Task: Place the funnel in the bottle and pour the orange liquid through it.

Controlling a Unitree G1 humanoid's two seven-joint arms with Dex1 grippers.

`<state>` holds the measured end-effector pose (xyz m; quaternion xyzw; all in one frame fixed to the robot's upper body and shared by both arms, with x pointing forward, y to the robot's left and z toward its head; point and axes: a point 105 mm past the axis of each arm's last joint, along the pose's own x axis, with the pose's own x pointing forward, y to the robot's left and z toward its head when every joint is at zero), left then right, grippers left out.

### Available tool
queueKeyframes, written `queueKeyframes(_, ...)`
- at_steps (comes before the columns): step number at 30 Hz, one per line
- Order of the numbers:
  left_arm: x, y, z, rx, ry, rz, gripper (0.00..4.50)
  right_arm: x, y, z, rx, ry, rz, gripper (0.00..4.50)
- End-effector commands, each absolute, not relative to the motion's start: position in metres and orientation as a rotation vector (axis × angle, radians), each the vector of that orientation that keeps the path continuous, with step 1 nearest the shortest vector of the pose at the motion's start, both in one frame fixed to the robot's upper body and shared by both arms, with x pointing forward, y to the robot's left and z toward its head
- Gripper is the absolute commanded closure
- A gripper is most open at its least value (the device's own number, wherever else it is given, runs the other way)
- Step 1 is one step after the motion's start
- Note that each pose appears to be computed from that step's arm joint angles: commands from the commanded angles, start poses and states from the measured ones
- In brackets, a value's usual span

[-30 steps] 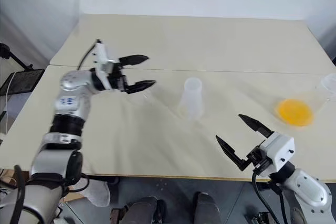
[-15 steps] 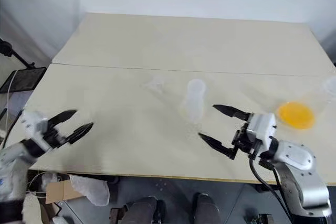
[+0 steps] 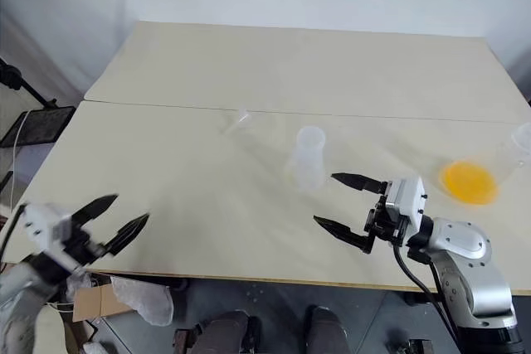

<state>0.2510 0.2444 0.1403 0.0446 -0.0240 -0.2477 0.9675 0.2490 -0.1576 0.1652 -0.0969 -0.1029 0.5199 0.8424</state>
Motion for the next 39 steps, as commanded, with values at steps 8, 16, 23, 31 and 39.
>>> queueKeyframes(8,0.328,0.197,0.170,0.107,-0.089,-0.522,0.02,0.245,-0.163,0.170,-0.238,-0.254,1.031,0.00)
queueKeyframes(16,0.366,0.195,0.175,0.149,-0.077,-0.455,0.02,0.242,-0.163,0.168,-0.239,-0.264,0.973,0.00)
queueKeyframes(23,0.392,0.213,0.180,0.194,-0.060,-0.467,0.02,0.240,-0.161,0.166,-0.229,-0.278,0.938,0.00)
queueKeyframes(31,0.414,0.231,0.201,0.247,-0.118,-0.461,0.02,0.238,-0.157,0.163,-0.215,-0.290,0.907,0.00)
queueKeyframes(39,0.425,0.241,0.186,0.249,-0.021,-0.524,0.02,0.238,-0.157,0.161,-0.215,-0.302,0.881,0.00)
